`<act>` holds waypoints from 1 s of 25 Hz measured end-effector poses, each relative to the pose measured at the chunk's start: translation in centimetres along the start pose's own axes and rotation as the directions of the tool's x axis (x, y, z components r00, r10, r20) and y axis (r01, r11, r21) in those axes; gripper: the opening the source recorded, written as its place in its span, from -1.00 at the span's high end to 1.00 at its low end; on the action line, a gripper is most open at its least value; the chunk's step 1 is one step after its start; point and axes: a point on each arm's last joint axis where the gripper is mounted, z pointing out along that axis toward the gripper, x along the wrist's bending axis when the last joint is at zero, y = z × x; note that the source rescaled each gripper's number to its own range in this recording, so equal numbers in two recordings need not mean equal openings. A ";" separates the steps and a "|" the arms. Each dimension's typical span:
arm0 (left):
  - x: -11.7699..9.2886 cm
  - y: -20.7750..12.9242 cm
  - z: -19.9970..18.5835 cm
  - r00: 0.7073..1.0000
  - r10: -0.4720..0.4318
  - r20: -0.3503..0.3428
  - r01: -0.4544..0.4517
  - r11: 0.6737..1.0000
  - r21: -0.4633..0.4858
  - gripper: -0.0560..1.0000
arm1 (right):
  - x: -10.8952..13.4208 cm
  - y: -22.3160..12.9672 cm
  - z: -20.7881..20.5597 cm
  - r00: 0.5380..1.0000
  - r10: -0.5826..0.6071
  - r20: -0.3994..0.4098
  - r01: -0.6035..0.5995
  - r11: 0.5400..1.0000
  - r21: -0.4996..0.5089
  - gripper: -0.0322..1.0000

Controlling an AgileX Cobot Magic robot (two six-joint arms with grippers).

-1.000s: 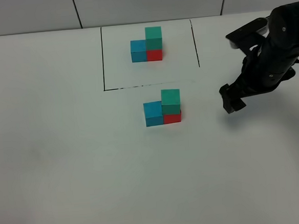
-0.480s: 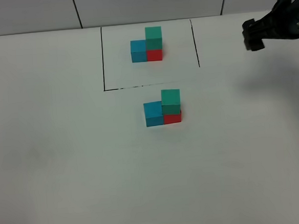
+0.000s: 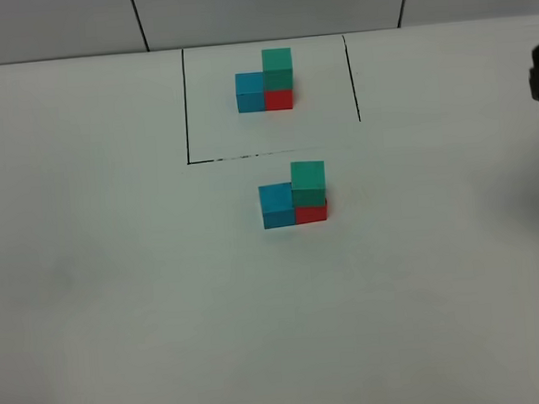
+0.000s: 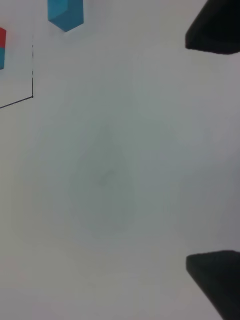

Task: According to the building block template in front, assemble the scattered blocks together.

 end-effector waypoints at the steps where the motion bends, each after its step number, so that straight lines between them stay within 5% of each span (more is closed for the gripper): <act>1: 0.0 0.0 0.0 1.000 0.000 0.000 0.000 1.000 0.000 -0.55 | -0.2 -1.2 -0.8 1.000 0.013 0.001 -0.013 1.000 -0.005 -1.00; 13: 0.0 0.0 0.0 1.000 0.000 0.000 0.000 1.000 0.000 -0.55 | -2.8 -17.1 -9.9 0.990 0.135 0.049 -0.132 0.989 -0.062 -1.00; 21: 0.0 0.0 0.0 1.000 0.000 0.000 0.000 1.000 0.000 -0.55 | -2.8 -21.0 -12.8 0.988 0.138 -0.064 -0.150 0.945 -0.291 -1.00; 25: 0.0 0.0 0.0 1.000 0.000 0.000 0.000 1.000 0.000 -0.55 | -2.8 -22.1 -13.3 0.995 0.080 -0.058 -0.095 0.930 -0.356 -0.99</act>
